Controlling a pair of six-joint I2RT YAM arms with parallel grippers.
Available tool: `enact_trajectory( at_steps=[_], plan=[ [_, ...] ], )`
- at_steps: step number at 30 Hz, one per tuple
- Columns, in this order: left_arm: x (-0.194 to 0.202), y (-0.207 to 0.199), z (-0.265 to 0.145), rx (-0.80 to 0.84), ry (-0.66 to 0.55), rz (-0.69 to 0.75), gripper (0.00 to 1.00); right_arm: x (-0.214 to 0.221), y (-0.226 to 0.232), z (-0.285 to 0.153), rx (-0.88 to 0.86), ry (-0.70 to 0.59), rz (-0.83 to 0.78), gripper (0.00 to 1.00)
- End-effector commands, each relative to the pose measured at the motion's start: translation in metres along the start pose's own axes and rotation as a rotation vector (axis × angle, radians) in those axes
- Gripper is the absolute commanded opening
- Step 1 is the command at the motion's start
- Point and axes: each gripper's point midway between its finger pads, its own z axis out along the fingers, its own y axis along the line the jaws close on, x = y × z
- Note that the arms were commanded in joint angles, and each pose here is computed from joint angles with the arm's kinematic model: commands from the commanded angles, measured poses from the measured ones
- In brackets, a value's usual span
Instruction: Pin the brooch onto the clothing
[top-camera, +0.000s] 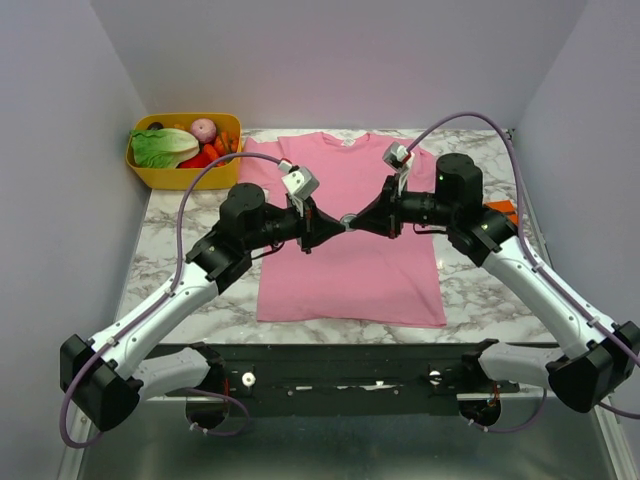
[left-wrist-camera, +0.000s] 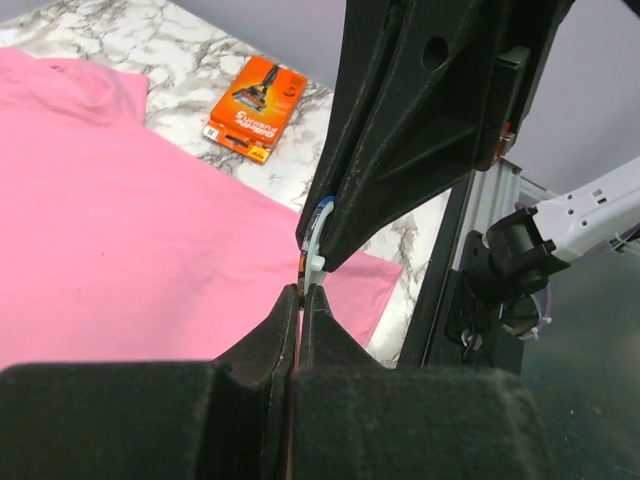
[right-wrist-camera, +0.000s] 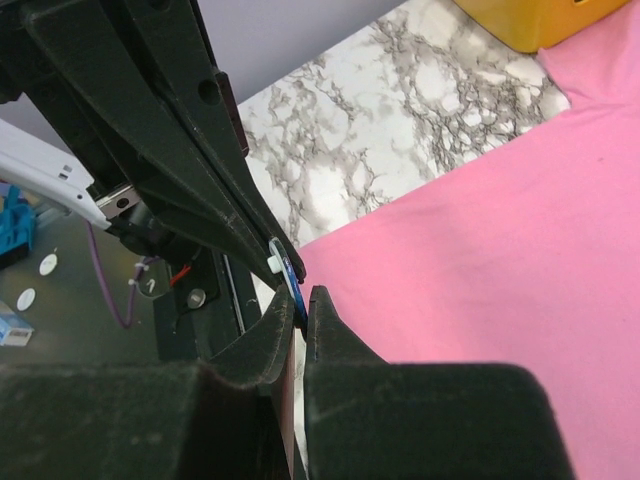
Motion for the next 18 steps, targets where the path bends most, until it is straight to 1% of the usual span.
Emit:
enact_trajectory(
  at_steps=[1, 5, 8, 13, 16, 17, 18],
  plan=[
    [-0.041, -0.057, -0.001, 0.192, -0.09, 0.104, 0.0, 0.029, -0.04, 0.007, 0.175, 0.109, 0.002, 0.01],
    [-0.048, -0.058, 0.0, 0.194, -0.108, 0.107, 0.0, 0.04, -0.032, 0.014, 0.145, 0.164, -0.013, 0.01],
    [-0.051, -0.063, 0.001, 0.213, -0.116, 0.104, 0.0, 0.047, -0.034, 0.02, 0.164, 0.206, -0.017, 0.01],
    [-0.055, -0.066, 0.0, 0.224, -0.133, 0.107, 0.0, 0.05, -0.039, 0.021, 0.198, 0.223, -0.017, 0.04],
    [-0.057, -0.066, -0.002, 0.21, -0.151, 0.11, 0.0, 0.05, -0.04, 0.02, 0.204, 0.225, -0.05, 0.15],
    [-0.056, -0.064, -0.003, 0.2, -0.153, 0.108, 0.0, 0.05, -0.039, 0.019, 0.202, 0.224, -0.053, 0.22],
    [-0.058, -0.066, -0.006, 0.2, -0.163, 0.109, 0.0, 0.051, -0.039, 0.019, 0.204, 0.226, -0.056, 0.25]
  ],
)
